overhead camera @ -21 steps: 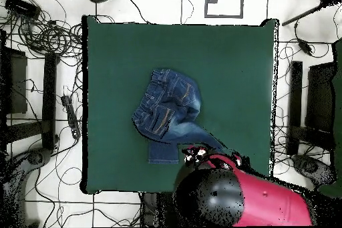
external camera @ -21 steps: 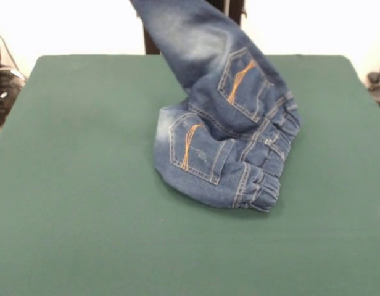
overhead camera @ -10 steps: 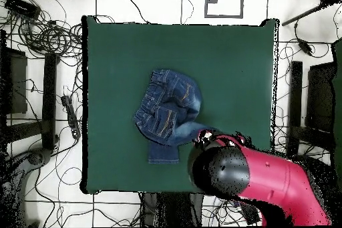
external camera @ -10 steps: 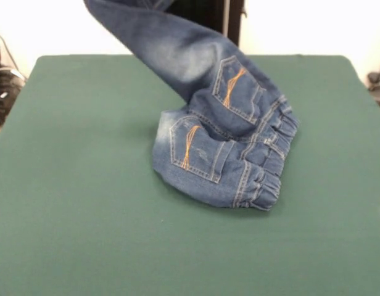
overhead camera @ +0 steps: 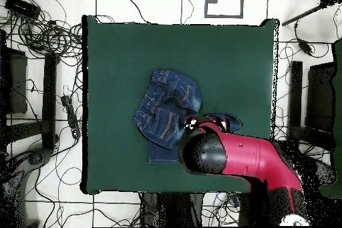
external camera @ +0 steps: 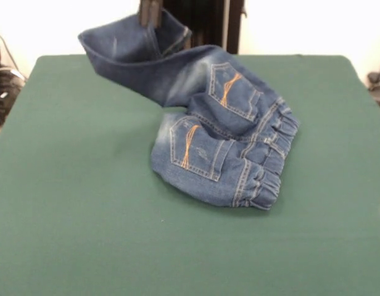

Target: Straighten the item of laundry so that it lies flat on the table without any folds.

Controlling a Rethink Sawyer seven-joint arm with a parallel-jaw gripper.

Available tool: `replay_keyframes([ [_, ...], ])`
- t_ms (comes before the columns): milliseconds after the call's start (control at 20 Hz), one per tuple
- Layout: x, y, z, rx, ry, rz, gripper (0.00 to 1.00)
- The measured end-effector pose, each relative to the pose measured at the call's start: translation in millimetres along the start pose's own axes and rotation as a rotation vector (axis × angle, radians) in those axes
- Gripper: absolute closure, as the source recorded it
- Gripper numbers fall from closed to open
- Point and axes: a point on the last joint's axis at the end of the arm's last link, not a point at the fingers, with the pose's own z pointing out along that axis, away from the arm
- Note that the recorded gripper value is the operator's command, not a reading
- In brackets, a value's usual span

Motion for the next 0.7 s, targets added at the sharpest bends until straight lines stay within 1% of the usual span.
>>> replay_keyframes([
  [200, 4.5, 11.5, 23.9, -0.02, -0.01, -0.044, 1.0],
  [350, 11.9, 17.6, 45.7, -0.041, -0.004, -0.075, 1.0],
  [400, 13.0, 17.9, 48.1, -0.043, -0.002, -0.078, 1.0],
  [450, 18.4, 19.3, 59.7, -0.056, 0.008, -0.09, 1.0],
  [700, 31.4, 24.3, 82.7, -0.084, 0.034, -0.124, 1.0],
])
